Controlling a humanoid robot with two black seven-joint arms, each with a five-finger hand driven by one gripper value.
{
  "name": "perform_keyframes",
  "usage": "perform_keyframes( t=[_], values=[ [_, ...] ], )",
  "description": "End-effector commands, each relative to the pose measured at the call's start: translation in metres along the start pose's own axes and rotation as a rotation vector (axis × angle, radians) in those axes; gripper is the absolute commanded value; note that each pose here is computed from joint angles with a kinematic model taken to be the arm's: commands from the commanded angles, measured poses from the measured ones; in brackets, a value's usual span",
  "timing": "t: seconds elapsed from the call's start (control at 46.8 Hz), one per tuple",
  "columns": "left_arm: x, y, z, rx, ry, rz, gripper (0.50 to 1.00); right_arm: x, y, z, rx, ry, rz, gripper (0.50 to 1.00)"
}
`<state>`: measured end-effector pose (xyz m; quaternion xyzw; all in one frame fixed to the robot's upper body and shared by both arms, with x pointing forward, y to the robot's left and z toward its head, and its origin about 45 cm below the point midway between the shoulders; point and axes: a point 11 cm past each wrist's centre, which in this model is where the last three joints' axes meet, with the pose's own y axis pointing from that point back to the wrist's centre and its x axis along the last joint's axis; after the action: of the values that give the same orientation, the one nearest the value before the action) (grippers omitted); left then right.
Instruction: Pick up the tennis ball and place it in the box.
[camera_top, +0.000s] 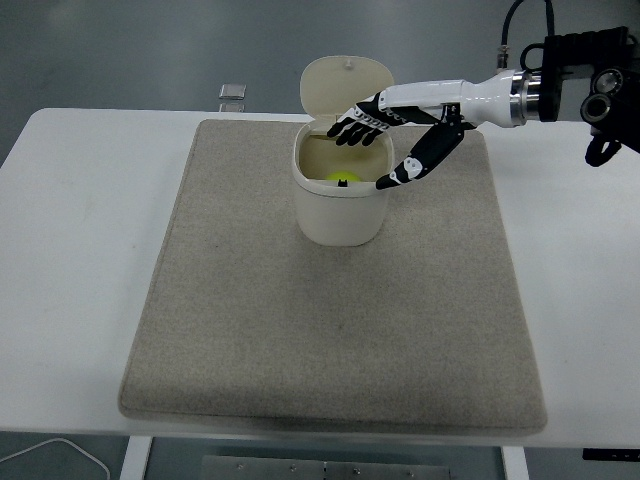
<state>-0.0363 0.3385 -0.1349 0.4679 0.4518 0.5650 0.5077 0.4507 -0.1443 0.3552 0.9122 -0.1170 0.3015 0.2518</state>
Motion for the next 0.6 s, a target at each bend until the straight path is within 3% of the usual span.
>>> perform_keyframes(
  t=[0.0,0.214,0.321,0.385,0.513,0.577],
  values=[
    [0.000,0.000,0.000,0.000,0.000,0.000,0.992,0.006,0.013,0.005,0.000,-0.062,0.025,0.858],
    [0.000,0.000,0.000,0.000,0.000,0.000,0.992,0.023,0.049,0.017,0.036,-0.203,0.142,0.856],
    [0.000,0.000,0.000,0.000,0.000,0.000,0.992,0.020,0.059,0.029,0.045,-0.274,0.177,0.858],
    [0.000,0.000,0.000,0.000,0.000,0.000,0.992,0.012,0.060,0.042,0.028,-0.315,0.181,0.856],
    [0.000,0.000,0.000,0.000,0.000,0.000,0.992,0.002,0.063,0.069,-0.063,-0.384,0.193,0.856],
    [0.000,0.000,0.000,0.000,0.000,0.000,0.992,-0.003,0.063,0.078,-0.063,-0.452,0.211,0.856]
  ],
)
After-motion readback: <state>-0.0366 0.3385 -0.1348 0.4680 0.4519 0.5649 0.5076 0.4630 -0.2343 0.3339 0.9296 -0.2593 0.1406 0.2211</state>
